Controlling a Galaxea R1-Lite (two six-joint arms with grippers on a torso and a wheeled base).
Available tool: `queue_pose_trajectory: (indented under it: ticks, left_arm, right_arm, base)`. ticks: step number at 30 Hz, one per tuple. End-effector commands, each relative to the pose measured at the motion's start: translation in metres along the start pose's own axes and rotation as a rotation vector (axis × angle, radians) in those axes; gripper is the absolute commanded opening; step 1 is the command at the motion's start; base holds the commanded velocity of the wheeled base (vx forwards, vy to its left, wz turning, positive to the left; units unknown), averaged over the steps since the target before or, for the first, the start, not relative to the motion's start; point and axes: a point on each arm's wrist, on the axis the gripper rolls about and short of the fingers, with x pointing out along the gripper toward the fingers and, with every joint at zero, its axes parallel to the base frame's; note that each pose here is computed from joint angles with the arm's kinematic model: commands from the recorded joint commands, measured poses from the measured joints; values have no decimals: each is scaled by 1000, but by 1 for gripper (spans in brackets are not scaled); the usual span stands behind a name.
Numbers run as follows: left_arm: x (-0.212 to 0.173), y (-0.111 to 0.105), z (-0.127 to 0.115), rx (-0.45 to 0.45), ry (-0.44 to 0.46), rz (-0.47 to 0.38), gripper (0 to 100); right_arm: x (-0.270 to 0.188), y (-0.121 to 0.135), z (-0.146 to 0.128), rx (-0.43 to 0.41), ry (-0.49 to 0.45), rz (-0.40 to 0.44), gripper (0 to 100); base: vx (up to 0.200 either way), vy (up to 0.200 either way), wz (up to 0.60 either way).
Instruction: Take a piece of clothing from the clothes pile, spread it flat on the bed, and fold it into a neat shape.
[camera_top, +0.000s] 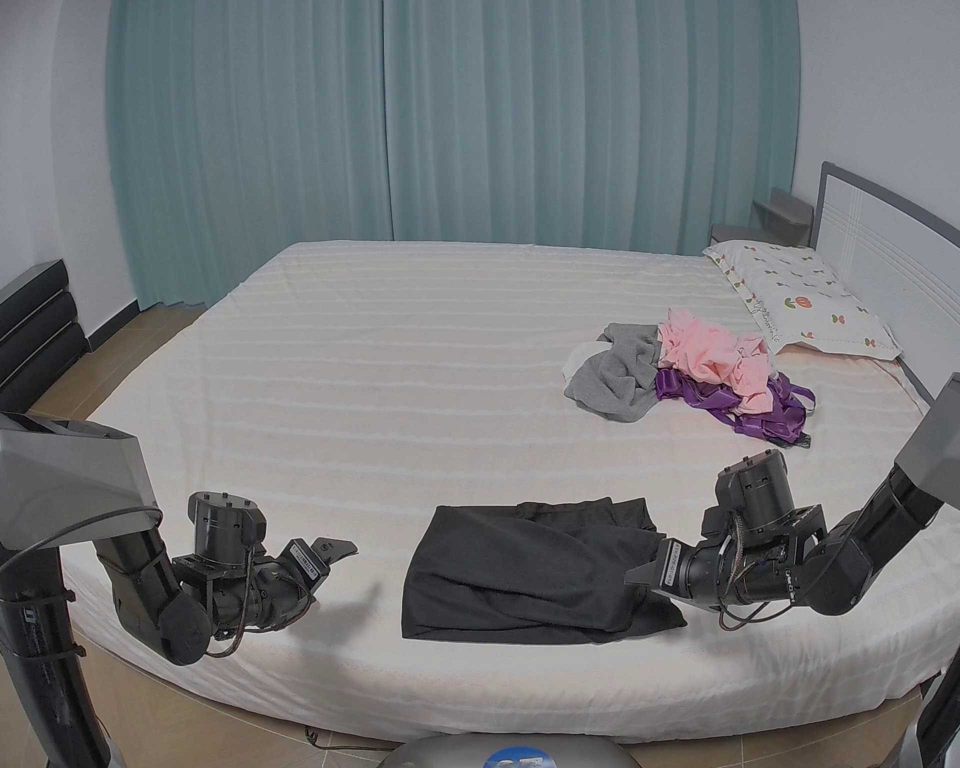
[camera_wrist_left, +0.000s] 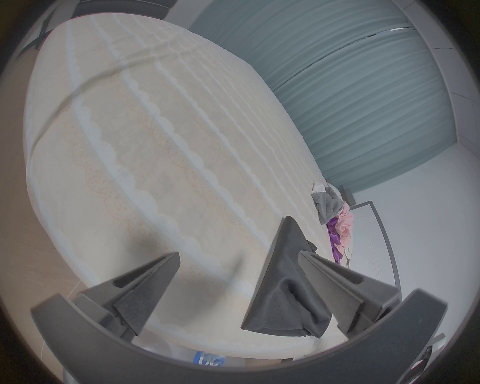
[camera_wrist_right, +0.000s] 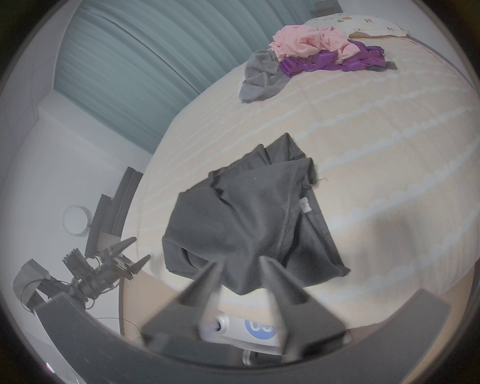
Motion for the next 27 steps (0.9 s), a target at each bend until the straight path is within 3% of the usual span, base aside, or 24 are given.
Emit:
queue_pose_trajectory:
  ticks: [1,4,8,13,22,27]
  left_arm:
    - [-1,-4,1,8,-5,-14,100]
    - [2,-8,3,13,-15,-29,100]
    - [15,-28,17,72,-59,-91,100]
    - [56,-55,17,143,-9,-91,100]
    - [117,-99,-5,206,55,-126,100]
    - [144,-110,-11,220,33,-118,100]
  right_arm:
    - [6,-12,4,20,-1,-29,100]
    - [10,-15,13,40,-24,-28,100]
    - [29,-32,42,128,-77,-49,100]
    - [53,-44,59,228,-102,-57,100]
    - [71,-45,64,312,-105,-50,100]
    - [73,-45,64,316,-105,-49,100]
  base:
    - [0,0,0]
    - [0,0,0]
    - [0,0,0]
    - [0,0,0]
    - [0,0,0]
    - [0,0,0]
